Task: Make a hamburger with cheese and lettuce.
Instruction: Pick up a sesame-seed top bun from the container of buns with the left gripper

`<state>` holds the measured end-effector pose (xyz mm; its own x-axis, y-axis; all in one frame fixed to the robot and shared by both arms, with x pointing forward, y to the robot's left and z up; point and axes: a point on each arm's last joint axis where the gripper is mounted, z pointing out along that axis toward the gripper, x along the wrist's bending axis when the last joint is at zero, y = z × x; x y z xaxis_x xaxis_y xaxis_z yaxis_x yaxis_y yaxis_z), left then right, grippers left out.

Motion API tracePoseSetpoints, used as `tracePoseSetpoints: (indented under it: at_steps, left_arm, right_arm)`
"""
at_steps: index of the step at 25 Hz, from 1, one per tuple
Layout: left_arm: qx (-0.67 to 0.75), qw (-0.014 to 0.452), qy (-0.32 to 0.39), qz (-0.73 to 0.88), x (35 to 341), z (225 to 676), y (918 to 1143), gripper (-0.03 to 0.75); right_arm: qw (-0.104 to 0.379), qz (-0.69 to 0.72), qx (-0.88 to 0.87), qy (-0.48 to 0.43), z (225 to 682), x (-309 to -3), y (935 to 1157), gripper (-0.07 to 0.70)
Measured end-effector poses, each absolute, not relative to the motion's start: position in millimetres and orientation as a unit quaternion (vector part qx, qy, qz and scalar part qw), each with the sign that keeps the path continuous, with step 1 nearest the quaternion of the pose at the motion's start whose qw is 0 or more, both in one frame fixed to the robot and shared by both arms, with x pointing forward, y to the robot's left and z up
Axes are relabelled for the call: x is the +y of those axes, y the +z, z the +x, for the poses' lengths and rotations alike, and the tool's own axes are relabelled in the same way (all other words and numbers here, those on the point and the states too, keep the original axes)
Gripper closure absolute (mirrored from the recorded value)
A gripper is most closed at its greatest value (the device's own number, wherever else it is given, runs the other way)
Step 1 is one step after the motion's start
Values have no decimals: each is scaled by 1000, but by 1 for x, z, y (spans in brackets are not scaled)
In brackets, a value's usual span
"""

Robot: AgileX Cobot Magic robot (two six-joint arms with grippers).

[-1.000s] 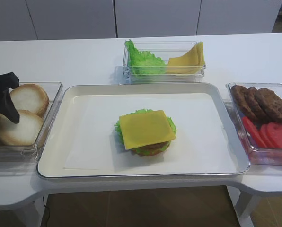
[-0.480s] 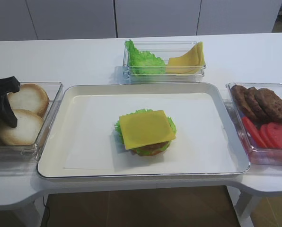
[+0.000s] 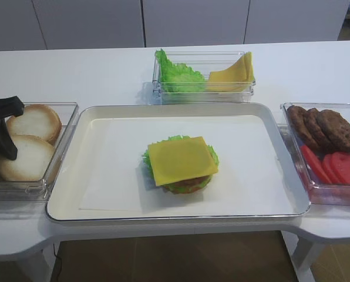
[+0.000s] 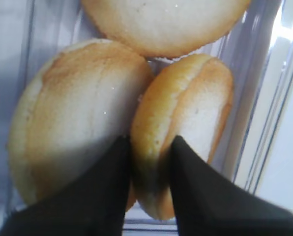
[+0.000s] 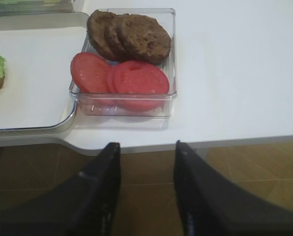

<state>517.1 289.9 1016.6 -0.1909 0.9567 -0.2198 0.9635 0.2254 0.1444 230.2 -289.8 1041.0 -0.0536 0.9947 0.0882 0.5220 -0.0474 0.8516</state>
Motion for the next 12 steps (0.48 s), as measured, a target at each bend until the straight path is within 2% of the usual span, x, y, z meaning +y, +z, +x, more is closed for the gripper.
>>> tracePoseSetpoints:
  at_steps: [12]
  left_arm:
    - [770,133,-10,624,290,517,1017,543]
  right_arm:
    - [309,614,617,382,230,-290,1041,357]
